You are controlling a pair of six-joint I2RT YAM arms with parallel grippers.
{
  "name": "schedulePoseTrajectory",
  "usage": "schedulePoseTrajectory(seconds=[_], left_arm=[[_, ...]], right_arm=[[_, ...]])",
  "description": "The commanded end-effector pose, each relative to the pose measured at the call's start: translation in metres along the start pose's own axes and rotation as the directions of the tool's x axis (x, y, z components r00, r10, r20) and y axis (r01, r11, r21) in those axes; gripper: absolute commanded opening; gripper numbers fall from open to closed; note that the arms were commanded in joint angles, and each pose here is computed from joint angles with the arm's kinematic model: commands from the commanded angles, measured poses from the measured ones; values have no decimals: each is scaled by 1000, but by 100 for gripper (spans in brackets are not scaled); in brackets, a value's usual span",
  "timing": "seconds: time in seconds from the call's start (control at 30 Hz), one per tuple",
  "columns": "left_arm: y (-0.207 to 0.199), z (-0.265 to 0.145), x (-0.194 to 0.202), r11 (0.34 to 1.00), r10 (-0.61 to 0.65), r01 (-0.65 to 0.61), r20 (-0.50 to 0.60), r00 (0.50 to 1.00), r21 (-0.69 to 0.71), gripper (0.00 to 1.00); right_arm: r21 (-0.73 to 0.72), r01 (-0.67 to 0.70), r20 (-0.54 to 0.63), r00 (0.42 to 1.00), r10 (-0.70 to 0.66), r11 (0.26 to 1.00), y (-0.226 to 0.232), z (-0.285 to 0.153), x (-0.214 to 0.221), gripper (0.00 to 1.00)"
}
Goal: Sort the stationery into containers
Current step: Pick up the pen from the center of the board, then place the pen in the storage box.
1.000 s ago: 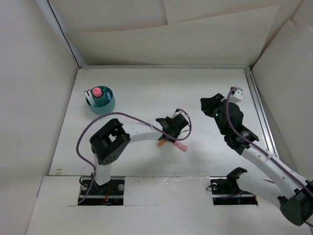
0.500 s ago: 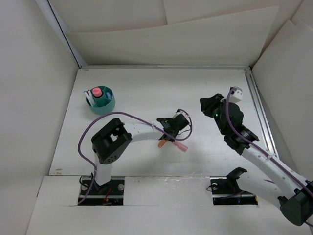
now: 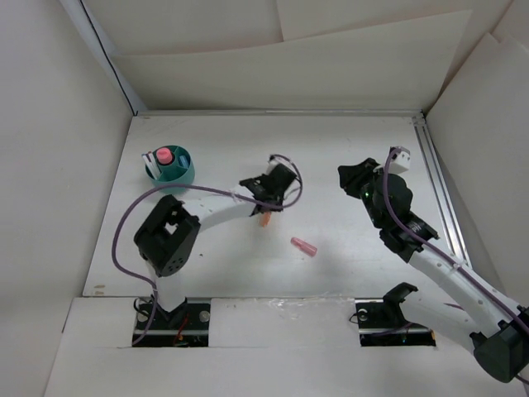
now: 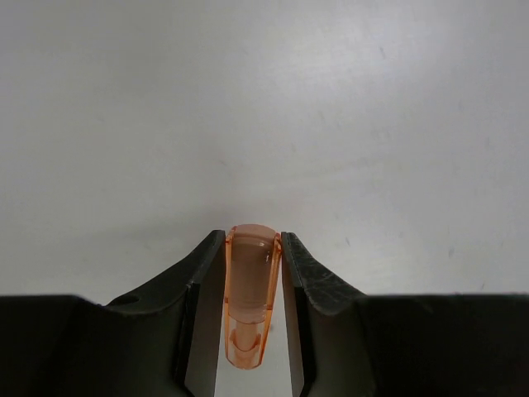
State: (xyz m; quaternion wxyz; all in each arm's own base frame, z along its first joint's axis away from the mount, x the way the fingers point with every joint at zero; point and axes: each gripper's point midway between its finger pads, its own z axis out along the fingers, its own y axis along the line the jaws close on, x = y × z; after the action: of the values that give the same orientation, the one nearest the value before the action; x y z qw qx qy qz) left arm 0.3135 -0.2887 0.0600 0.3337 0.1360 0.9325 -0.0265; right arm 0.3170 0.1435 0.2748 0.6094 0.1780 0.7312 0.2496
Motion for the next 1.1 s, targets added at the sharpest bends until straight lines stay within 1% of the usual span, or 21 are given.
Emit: schedulePoseTrajectory(seconds=[0.0, 0.07, 0.1, 0.17, 0.2, 0.3, 0.37, 0.4, 0.43, 0.47, 0.53, 0.57, 0.6, 0.63, 0.67, 0.8, 0.83, 0.93, 0.97, 1.03, 1.07], left_arm=[[39, -41, -95, 959, -285, 279, 233, 930, 59, 0], [60, -47, -118, 933, -355, 355, 291, 889, 53, 0], [78, -53, -139, 911, -403, 407, 342, 849, 66, 1], [101, -61, -163, 874, -465, 482, 407, 786, 67, 1], [124, -62, -176, 847, -496, 528, 449, 743, 60, 2], [169, -70, -199, 776, -541, 629, 548, 638, 35, 4], [204, -80, -214, 724, -533, 690, 630, 565, -5, 6], [215, -86, -218, 709, -518, 705, 658, 547, -28, 6], [226, -82, -220, 700, -489, 711, 677, 550, -73, 7], [244, -88, -223, 670, -452, 733, 718, 530, -119, 7], [262, -94, -229, 652, -399, 737, 747, 532, -178, 9], [277, -89, -228, 642, -363, 731, 749, 555, -231, 9], [288, -93, -234, 624, -346, 741, 762, 547, -248, 9], [297, -93, -234, 615, -338, 743, 764, 550, -262, 9], [316, -88, -231, 587, -336, 758, 766, 548, -285, 9], [350, -84, -222, 547, -322, 767, 762, 562, -335, 9], [350, -84, -222, 552, -314, 759, 757, 574, -347, 9], [361, -77, -210, 520, -281, 751, 748, 601, -408, 9], [363, -71, -203, 518, -266, 731, 728, 631, -444, 9], [365, -71, -201, 510, -256, 732, 733, 630, -452, 9], [365, -64, -196, 514, -250, 715, 714, 654, -475, 9]], right_arm=[[-39, -20, 57, 998, 23, 999, 16, -4, -26, 31], [-39, -20, 57, 998, 23, 999, 16, -4, -26, 31], [-39, -20, 57, 998, 23, 999, 16, -4, -26, 31], [-39, -20, 57, 998, 23, 999, 16, -4, -26, 31], [-39, -20, 57, 998, 23, 999, 16, -4, -26, 31], [-39, -20, 57, 998, 23, 999, 16, -4, -26, 31], [-39, -20, 57, 998, 23, 999, 16, -4, -26, 31], [-39, -20, 57, 998, 23, 999, 16, -4, -26, 31], [-39, -20, 57, 998, 23, 999, 16, -4, -26, 31], [-39, -20, 57, 998, 23, 999, 16, -4, -26, 31], [-46, -20, 52, 998, 22, 999, 17, -5, -25, 31], [-46, -20, 52, 998, 22, 999, 17, -5, -25, 31], [-46, -20, 52, 998, 22, 999, 17, -5, -25, 31], [-46, -20, 52, 998, 22, 999, 17, -5, -25, 31], [-46, -20, 52, 998, 22, 999, 17, -5, -25, 31], [-46, -11, 52, 999, 13, 999, 17, -5, -25, 31], [-51, -14, 59, 998, 17, 999, 18, -4, -27, 31], [-58, -14, 53, 998, 17, 998, 20, -5, -26, 31], [-58, -14, 53, 998, 17, 998, 20, -5, -26, 31], [-58, -14, 53, 998, 17, 998, 20, -5, -26, 31], [-58, -14, 53, 998, 17, 998, 20, -5, -26, 31]])
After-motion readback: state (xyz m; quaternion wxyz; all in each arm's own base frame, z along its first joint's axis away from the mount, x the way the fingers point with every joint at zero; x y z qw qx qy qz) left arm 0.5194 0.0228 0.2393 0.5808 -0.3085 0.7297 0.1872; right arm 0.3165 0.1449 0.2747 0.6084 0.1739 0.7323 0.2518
